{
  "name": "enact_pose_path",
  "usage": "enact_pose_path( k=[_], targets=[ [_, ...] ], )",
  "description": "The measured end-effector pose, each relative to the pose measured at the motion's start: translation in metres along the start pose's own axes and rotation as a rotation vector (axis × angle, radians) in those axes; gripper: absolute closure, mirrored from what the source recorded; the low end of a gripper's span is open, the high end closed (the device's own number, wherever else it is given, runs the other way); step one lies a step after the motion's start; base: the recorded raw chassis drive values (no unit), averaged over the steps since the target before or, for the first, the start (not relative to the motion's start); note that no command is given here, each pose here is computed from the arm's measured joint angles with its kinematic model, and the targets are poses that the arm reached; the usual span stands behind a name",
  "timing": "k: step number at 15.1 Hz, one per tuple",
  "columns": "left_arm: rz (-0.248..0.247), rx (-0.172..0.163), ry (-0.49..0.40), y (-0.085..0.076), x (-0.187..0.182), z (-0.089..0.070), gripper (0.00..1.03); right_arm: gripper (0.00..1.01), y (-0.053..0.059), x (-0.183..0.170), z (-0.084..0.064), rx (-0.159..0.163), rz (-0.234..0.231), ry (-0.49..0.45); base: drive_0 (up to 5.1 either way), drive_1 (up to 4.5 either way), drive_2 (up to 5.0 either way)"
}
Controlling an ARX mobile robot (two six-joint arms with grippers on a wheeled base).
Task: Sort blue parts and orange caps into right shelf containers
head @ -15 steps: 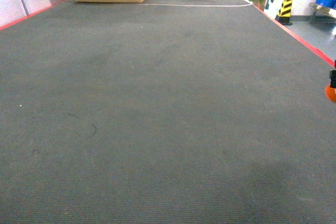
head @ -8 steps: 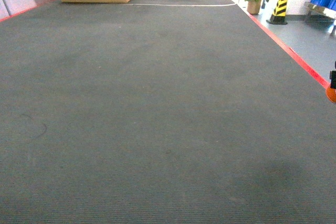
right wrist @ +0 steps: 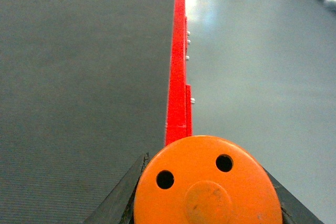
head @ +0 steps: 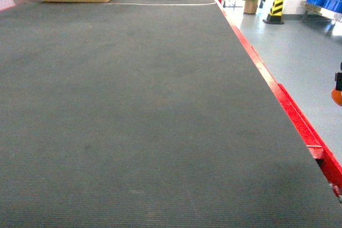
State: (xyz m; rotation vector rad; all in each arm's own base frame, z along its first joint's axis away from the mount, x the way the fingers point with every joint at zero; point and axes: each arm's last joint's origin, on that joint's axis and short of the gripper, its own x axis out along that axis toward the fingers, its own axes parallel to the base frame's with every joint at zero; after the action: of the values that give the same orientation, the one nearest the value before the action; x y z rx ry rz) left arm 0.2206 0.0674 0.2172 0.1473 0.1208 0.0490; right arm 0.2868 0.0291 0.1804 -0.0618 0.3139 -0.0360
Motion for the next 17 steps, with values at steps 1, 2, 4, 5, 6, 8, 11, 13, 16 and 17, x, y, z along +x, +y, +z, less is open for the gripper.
enact_pose_path(
  k=[1, 2, 4, 5, 6, 8, 11, 13, 16, 17],
  targets=[
    [-0.001, -0.001, 0.004, -0.0001, 0.0002, -0.0006, 0.58, 0.57, 0.0, 0.0001, -0.0002, 0.0, 0.0, 0.001, 4.7, -3.86, -0.8],
    [-0.001, -0.002, 0.006, -0.0001, 0.0004, -0.0009, 0.58, 0.57, -0.0001, 0.0001, -0.0004, 0.0, -0.001, 0.003, 4.6, -3.94, -0.8],
    [-0.006, -0.001, 0.003, -0.0007, 0.0006, -0.0006, 0.58, 0.57, -0.0003, 0.0001, -0.0001, 0.0, -0.002, 0.0, 4.6, -3.96, -0.8],
    [-0.005, -0.001, 0.002, -0.0006, 0.0005, -0.0005, 0.58, 0.57, -0.0003, 0.0001, 0.0, 0.0, -0.002, 0.0, 4.6, -3.99, -0.8],
    [-0.004, 0.0, 0.001, -0.0006, 0.0005, -0.0003, 0.58, 0.57, -0.0003, 0.0002, 0.0004, 0.001, -0.002, -0.003, 4.5, -4.0, -0.8],
    [-0.005, -0.001, 0.006, -0.0007, 0.0005, -0.0008, 0.58, 0.57, -0.0001, 0.0001, 0.0, 0.0, -0.001, 0.0, 4.6, -3.98, -0.8],
    [-0.004, 0.001, -0.002, -0.0006, 0.0003, 0.0, 0.58, 0.57, 0.0, 0.0002, 0.0007, 0.001, 0.0, -0.005, 4.7, -3.84, -0.8],
    [-0.001, 0.0, -0.001, -0.0004, 0.0002, -0.0001, 0.58, 0.57, 0.0, 0.0001, 0.0004, 0.0, 0.0, -0.003, 4.9, -3.4, -1.3],
    [-0.002, -0.001, 0.003, -0.0005, 0.0002, -0.0004, 0.58, 0.57, 0.0, 0.0001, 0.0002, 0.0, 0.0, -0.001, 5.0, -2.4, -2.4],
    [-0.002, -0.001, 0.003, -0.0005, 0.0002, -0.0005, 0.58, 0.57, 0.0, 0.0002, -0.0001, 0.0, 0.0, 0.002, 4.9, -2.44, -2.4]
  ],
)
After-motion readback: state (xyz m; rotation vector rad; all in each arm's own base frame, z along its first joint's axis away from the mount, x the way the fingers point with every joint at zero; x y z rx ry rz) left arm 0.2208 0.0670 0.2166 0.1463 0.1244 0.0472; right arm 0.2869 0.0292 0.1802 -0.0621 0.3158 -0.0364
